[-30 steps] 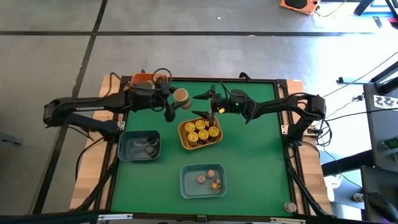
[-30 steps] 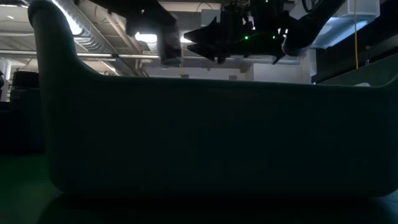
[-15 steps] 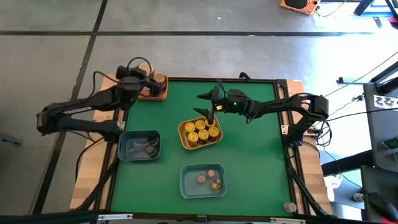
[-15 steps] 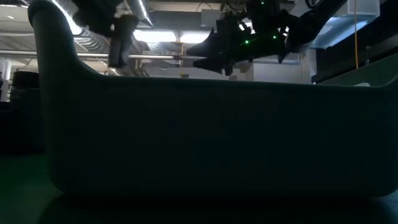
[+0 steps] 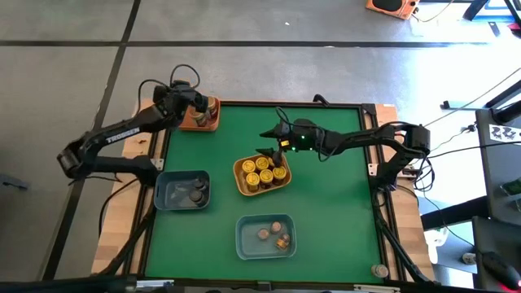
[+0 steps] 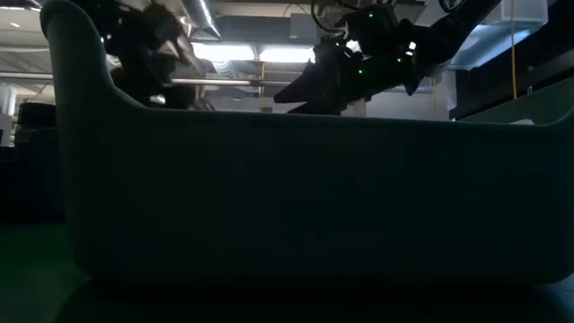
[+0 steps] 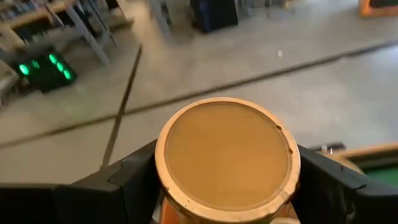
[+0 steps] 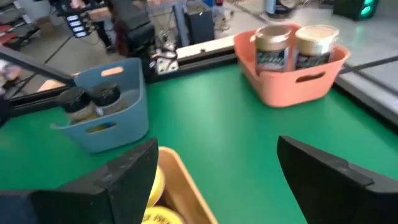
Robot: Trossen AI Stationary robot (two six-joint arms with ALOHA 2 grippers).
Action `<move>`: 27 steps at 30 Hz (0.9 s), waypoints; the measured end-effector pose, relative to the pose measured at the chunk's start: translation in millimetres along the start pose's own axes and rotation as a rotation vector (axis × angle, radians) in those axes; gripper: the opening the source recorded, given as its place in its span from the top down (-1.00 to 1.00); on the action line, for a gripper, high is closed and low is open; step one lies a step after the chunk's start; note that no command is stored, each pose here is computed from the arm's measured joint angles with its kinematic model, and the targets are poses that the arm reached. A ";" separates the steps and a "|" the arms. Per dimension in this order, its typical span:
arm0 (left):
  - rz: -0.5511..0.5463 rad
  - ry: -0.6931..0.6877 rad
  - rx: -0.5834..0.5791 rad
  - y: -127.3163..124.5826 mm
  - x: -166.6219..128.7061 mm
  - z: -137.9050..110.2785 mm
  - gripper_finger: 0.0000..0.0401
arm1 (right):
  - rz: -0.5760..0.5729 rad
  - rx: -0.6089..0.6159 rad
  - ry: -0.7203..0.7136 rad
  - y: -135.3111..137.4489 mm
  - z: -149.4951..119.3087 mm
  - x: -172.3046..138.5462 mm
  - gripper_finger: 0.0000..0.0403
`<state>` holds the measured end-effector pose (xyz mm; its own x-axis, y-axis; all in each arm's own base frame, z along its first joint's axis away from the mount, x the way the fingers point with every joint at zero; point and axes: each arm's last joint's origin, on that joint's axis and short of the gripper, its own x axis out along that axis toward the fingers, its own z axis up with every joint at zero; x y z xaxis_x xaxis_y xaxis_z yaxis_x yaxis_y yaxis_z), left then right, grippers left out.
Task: Sort spices by type
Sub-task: Put the brown seasoning bottle into the orange bin
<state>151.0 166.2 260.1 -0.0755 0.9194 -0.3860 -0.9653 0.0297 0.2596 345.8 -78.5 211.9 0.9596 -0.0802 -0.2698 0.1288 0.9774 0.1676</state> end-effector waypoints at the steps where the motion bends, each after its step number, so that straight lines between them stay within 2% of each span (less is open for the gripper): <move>1: -0.002 0.024 0.002 -0.8 5.5 -3.7 -0.43 | 0.005 0.001 0.005 0.1 -0.5 0.0 -0.62; 5: 0.034 0.103 0.016 -3.0 24.1 -19.9 -0.43 | 0.005 0.004 0.023 0.1 -2.2 0.0 -0.62; 11: 0.044 0.166 -0.009 -4.0 38.4 -29.1 -0.43 | 0.002 0.006 0.035 -0.1 -3.4 0.0 -0.62; 18: 0.064 0.165 -0.086 0.6 44.5 -28.2 -0.43 | 0.000 0.006 0.042 -0.2 -4.0 -0.1 -0.62; 27: 0.063 0.169 -0.117 -0.1 45.4 -31.7 -0.43 | 0.017 0.013 0.056 0.2 -5.3 -0.2 -0.62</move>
<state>139.7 195.5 214.4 -0.1677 0.8389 -0.5178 -0.9791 -0.0805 0.1867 344.4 -77.3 206.9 0.9464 -0.0520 -0.3189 0.1159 0.9759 0.1849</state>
